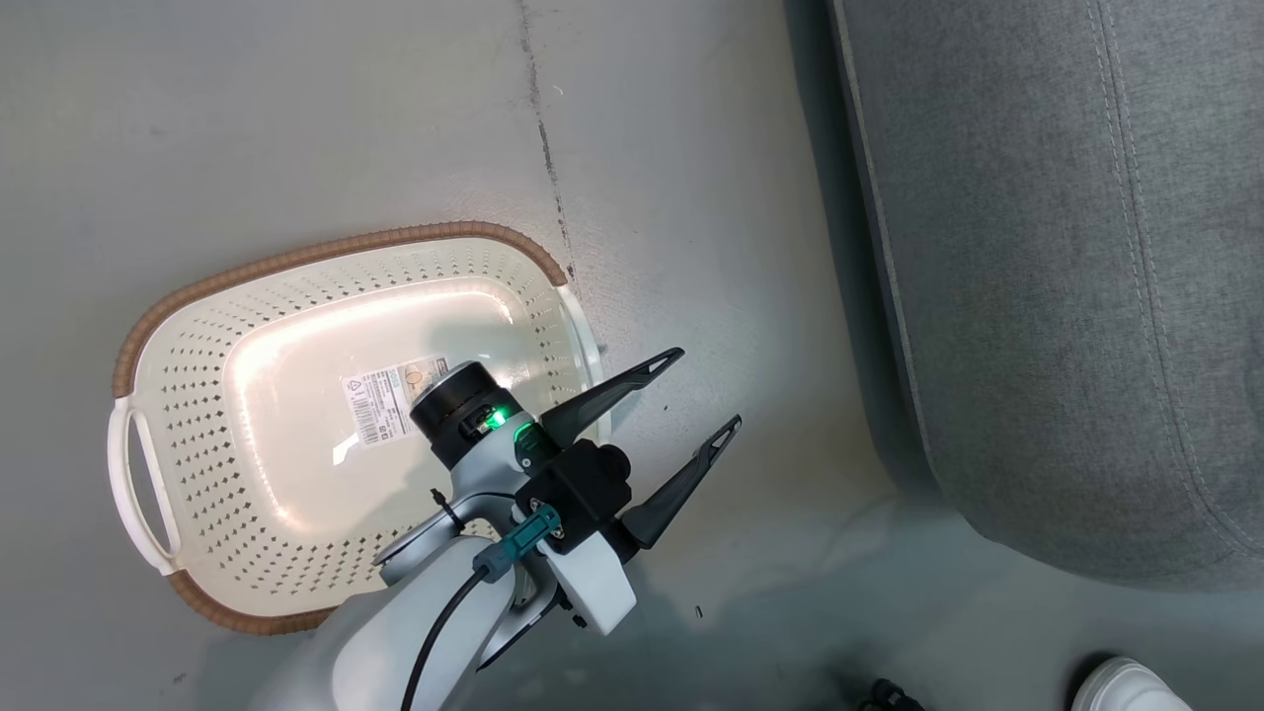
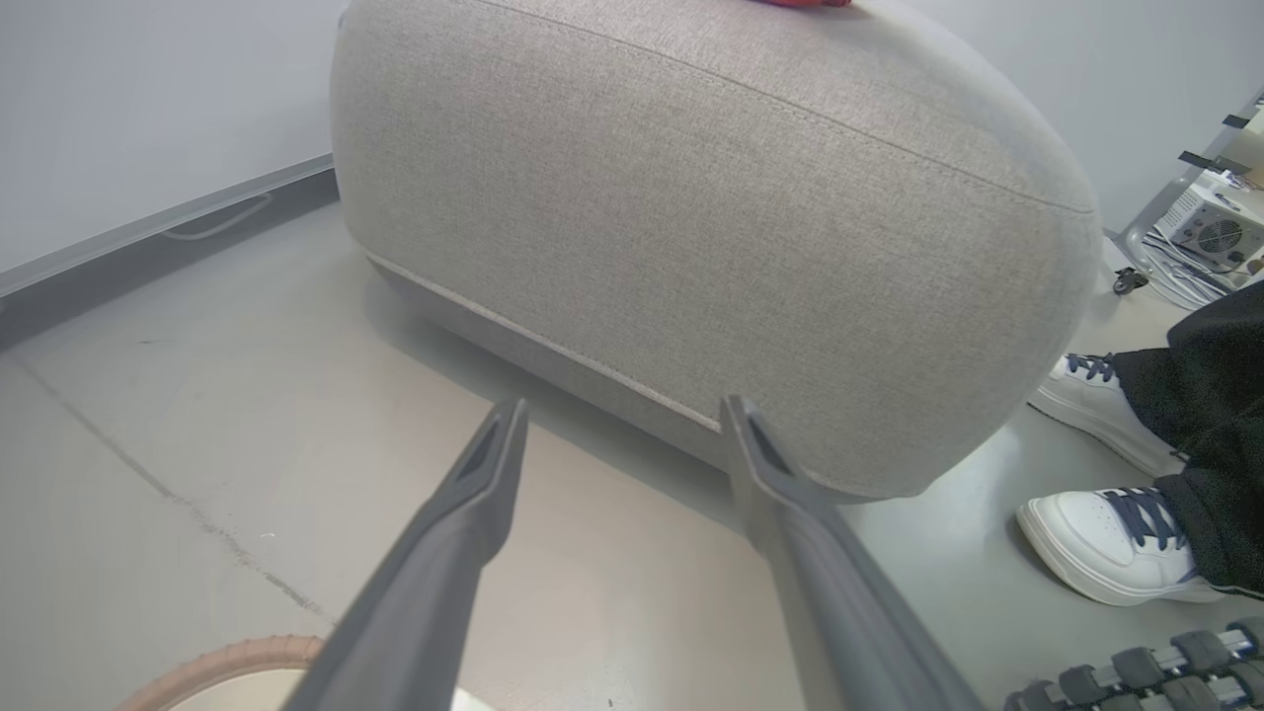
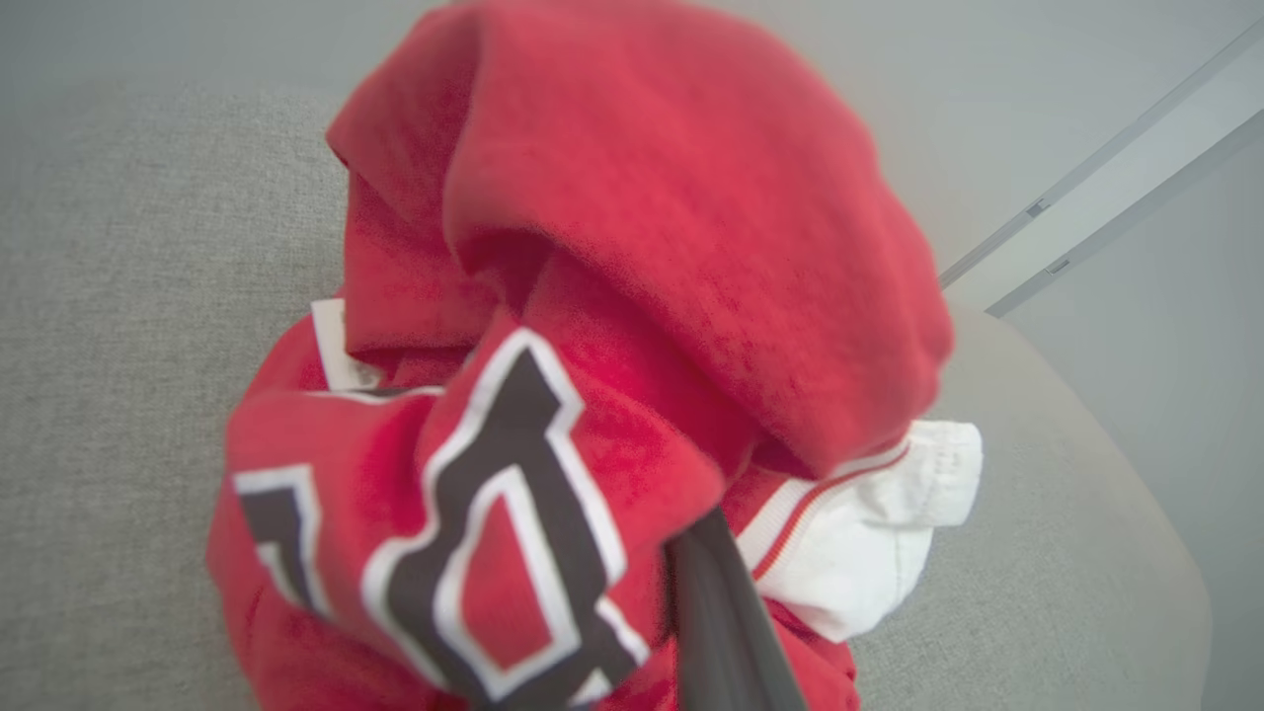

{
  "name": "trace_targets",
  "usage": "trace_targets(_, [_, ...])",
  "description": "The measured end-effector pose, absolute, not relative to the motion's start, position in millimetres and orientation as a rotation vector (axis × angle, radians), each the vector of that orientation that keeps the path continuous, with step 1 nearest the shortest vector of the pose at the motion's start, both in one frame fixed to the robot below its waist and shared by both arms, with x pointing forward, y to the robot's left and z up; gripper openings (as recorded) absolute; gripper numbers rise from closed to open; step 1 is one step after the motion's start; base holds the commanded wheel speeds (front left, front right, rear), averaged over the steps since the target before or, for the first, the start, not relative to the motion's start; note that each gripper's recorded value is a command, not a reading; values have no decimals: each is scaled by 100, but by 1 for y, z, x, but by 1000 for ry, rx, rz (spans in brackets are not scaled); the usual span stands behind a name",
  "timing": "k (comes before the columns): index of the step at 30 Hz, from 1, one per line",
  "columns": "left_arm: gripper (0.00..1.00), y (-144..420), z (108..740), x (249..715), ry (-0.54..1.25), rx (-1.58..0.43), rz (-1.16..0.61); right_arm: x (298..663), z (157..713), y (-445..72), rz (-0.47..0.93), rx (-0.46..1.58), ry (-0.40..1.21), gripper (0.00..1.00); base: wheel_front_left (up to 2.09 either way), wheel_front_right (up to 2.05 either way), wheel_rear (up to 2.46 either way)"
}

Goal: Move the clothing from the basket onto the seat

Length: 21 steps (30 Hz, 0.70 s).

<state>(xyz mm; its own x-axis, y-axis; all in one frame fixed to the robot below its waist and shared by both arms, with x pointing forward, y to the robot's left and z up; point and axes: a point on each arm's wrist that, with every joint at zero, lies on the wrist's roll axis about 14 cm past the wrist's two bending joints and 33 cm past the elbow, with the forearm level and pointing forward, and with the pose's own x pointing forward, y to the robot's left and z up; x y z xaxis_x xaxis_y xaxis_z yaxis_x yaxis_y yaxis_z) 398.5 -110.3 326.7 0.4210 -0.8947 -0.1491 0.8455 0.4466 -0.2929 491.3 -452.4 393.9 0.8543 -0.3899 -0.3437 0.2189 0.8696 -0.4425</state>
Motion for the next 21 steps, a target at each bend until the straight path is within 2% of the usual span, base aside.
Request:
trace_targets(1, [100, -111, 327, 399, 300, -181, -1100, 493, 397, -452, -328, -403, 428, 7, 0, 0, 0])
trace_targets(2, [100, -111, 328, 399, 297, -180, -1102, 496, 403, -451, -329, -404, 410, 44, 0, 0, 0])
trace_targets(3, [100, -112, 329, 399, 293, -179, -1104, 497, 408, -453, -335, -402, 396, 100, 0, 0, 0])
trace_targets(15, [100, -128, 383, 396, 195, -193, -1122, 472, 444, -452, -342, -406, 345, 100, 0, 0, 0])
trace_targets(21, [100, -134, 413, 384, 153, -193, -1124, 469, 488, -430, -261, -456, 239, 100, 0, 0, 0])
